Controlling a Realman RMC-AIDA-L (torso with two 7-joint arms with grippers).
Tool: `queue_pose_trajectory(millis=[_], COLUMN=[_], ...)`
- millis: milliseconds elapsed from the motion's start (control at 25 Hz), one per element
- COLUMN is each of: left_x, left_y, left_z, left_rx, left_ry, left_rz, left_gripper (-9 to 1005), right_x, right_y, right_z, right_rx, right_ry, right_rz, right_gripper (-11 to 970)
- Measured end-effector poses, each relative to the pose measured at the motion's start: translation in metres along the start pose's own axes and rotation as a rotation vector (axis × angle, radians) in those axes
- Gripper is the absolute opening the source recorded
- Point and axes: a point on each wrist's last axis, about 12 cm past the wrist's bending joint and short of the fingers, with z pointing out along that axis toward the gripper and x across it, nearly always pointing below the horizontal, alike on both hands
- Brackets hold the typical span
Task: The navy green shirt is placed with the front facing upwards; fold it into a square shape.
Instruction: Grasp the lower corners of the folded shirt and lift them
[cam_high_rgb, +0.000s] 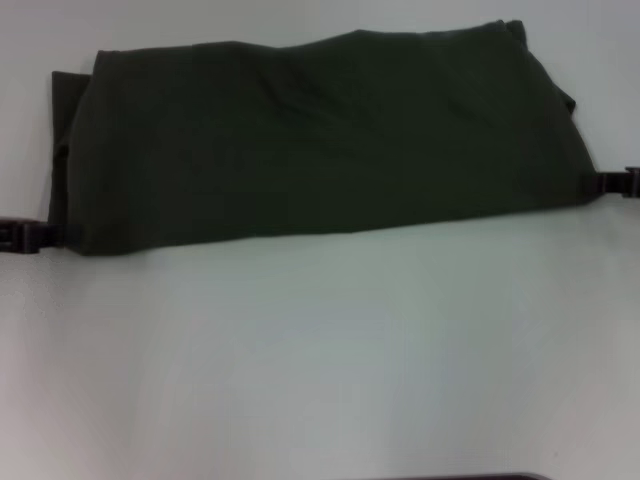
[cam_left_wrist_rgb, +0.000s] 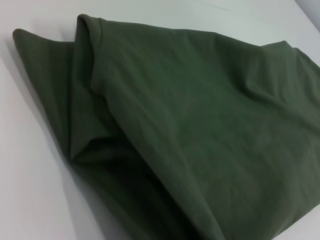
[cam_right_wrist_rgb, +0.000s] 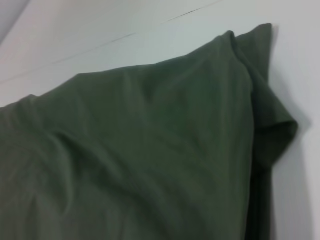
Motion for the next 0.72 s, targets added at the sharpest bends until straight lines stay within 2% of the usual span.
queue_pose_trajectory(millis=[240,720], left_x=[0.012,0.043], left_y=[-0.001,-0.014], left_z=[-0.013,-0.031], left_rx=[0.046,0.185], left_ry=[0.032,0.129], left_rz=[-0.015,-0.024], left_gripper=[3,3], right_x=[0.027,0.062], right_y=[0.001,0.003], right_z=[-0.022,-0.043], right_rx=[-0.107,-0.203], right_ry=[0.032,0.065], right_rz=[0.003,0.012], right_gripper=[52,55])
